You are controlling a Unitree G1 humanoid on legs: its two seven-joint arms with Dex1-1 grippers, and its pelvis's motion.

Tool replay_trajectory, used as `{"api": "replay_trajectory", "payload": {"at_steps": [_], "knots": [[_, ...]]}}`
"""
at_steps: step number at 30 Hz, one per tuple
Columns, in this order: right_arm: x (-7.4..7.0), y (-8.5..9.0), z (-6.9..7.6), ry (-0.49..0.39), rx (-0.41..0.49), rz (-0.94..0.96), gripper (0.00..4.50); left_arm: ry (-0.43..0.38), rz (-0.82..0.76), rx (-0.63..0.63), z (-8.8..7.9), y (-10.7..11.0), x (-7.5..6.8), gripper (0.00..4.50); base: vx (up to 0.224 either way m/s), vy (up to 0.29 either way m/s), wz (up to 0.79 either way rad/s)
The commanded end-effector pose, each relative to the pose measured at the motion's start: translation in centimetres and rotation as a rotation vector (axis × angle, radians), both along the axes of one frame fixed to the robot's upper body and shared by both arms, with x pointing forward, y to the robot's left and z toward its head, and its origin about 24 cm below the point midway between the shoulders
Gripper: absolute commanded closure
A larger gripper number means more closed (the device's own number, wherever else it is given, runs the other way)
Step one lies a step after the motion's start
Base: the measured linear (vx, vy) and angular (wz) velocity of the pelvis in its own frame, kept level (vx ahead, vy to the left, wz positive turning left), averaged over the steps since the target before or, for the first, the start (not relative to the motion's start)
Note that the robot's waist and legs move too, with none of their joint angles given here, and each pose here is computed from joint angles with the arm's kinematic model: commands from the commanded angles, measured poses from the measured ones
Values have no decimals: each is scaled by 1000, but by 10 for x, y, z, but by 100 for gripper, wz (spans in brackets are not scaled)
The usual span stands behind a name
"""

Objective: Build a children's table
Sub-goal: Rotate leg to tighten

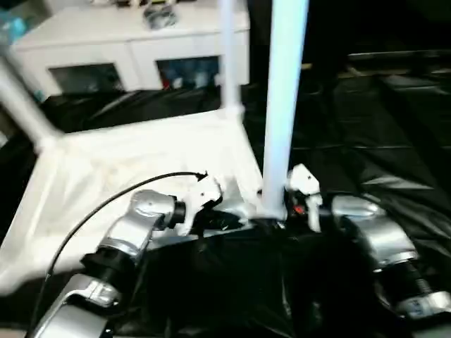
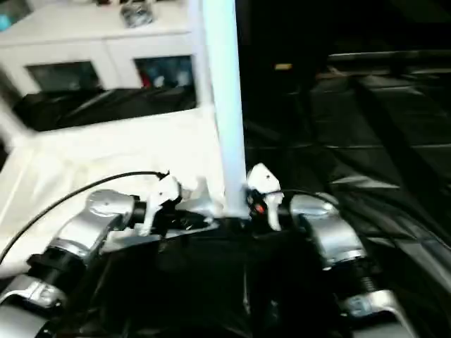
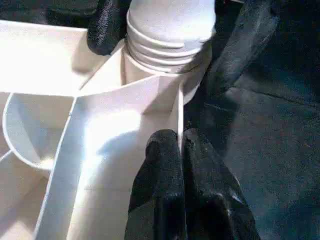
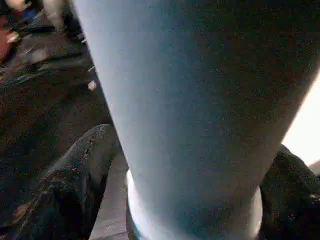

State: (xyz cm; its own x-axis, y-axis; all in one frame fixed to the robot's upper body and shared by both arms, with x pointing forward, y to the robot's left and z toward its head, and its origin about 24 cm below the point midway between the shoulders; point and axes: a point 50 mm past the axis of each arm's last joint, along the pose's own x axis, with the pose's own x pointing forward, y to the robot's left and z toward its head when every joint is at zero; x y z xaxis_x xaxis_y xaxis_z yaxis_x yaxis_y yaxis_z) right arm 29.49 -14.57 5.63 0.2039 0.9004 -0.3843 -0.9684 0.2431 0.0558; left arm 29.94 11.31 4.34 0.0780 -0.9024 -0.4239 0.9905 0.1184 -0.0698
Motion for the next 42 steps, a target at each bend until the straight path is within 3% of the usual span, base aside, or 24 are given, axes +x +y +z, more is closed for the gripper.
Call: {"api": "replay_trajectory", "payload": {"at_steps": [1, 9, 14, 19, 21, 22, 25, 27, 33, 34, 35, 36, 42], "knots": [[-6, 4, 1, 30, -32, 98, 83, 2, -69, -39, 8, -4, -3, 450, 0, 0, 0], [-9, 6, 2, 33, -56, 154, 162, 7, -74, -38, 10, 1, -2, 450, 0, 0, 0], [-13, 11, -5, 50, -45, 137, 175, -4, -30, -42, 9, 2, 0, 450, 0, 0, 0], [-8, 15, -16, 28, -37, -2, 178, -26, 64, -39, 7, 0, 6, 450, 0, 0, 0], [2, 19, -26, 11, -40, -196, 178, -39, 167, -33, 6, -4, 14, 450, 0, 0, 0], [10, 22, -33, 22, -33, -349, 178, -39, 244, -47, 7, -10, 20, 450, 0, 0, 0], [16, 29, -39, 38, -21, -479, 178, -52, 309, -36, 6, -18, 25, 450, 0, 0, 0], [21, 42, -43, 65, 0, -569, 178, -67, 364, -23, 5, -30, 29, 450, 0, 0, 0], [22, 73, -40, 17, 22, -536, 178, -77, 351, -41, 6, -51, 28, 450, 0, 0, 0], [23, 80, -33, 39, 92, -513, 178, -77, 328, -50, 8, -53, 26, 450, 0, 0, 0], [23, 80, -33, 39, 92, -513, 178, -77, 328, -50, 8, -53, 26, 450, 0, 0, 0], [24, 83, -30, 51, 123, -506, 122, -78, 311, -49, 8, -53, 25, 450, 0, 0, 0], [27, 64, -22, 25, 90, -436, 63, -79, 234, -58, 10, -42, 20, 450, 0, 0, 0]]}}
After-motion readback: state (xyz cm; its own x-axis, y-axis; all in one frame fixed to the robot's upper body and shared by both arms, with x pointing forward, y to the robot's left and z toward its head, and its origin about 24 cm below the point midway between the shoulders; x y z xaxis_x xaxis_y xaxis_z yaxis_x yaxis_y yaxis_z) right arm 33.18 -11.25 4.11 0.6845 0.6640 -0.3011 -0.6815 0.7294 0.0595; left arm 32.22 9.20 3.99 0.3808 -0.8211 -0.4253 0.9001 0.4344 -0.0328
